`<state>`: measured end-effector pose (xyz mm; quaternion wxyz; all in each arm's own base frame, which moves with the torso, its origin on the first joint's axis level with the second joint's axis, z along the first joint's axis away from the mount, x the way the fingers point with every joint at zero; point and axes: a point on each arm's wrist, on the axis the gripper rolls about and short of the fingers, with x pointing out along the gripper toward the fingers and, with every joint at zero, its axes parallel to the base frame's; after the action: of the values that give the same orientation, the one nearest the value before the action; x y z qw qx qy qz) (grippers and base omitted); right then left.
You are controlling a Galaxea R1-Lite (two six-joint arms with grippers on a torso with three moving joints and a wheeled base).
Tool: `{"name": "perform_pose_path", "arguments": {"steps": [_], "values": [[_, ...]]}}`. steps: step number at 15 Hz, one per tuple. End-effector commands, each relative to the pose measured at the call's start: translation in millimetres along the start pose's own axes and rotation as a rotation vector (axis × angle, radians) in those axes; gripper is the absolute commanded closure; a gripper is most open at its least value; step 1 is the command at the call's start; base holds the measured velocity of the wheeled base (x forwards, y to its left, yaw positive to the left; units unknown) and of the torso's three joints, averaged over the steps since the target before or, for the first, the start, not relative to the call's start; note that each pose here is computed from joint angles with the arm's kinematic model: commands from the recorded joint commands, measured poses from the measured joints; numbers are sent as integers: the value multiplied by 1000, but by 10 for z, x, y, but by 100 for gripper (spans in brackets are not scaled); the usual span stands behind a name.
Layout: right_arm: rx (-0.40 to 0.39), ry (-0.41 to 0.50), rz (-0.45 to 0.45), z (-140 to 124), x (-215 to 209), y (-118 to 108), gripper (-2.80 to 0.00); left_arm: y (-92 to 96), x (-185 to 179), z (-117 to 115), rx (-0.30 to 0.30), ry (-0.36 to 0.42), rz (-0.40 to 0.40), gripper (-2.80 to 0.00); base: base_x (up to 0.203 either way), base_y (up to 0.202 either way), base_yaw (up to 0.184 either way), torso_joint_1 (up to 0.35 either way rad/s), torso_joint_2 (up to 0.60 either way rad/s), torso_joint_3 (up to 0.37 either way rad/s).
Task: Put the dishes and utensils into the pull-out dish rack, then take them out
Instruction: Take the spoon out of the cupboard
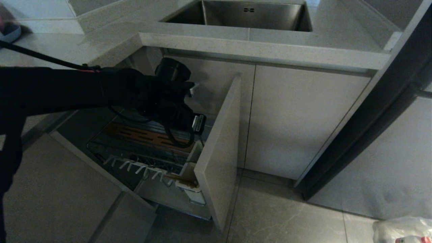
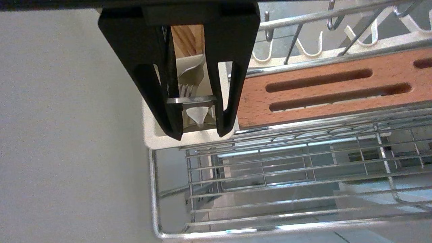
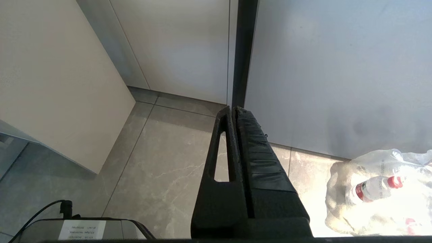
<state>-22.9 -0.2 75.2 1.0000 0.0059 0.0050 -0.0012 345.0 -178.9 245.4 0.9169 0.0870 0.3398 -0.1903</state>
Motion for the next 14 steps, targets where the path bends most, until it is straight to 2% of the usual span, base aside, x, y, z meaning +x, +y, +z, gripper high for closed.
{"name": "perform_pose_path", "arguments": {"steps": [1,12,14], "values": [[0,1,1,-1,0,0,0,-7,-177,42,-16,-35,-5,0,0,0,0,0,0,0],[0,1,-1,-1,0,0,0,-24,-317,58,-18,-61,-11,0,0,0,0,0,0,0],[0,1,0,-1,0,0,0,-41,-383,72,-38,-76,-17,0,0,0,0,0,0,0]]}}
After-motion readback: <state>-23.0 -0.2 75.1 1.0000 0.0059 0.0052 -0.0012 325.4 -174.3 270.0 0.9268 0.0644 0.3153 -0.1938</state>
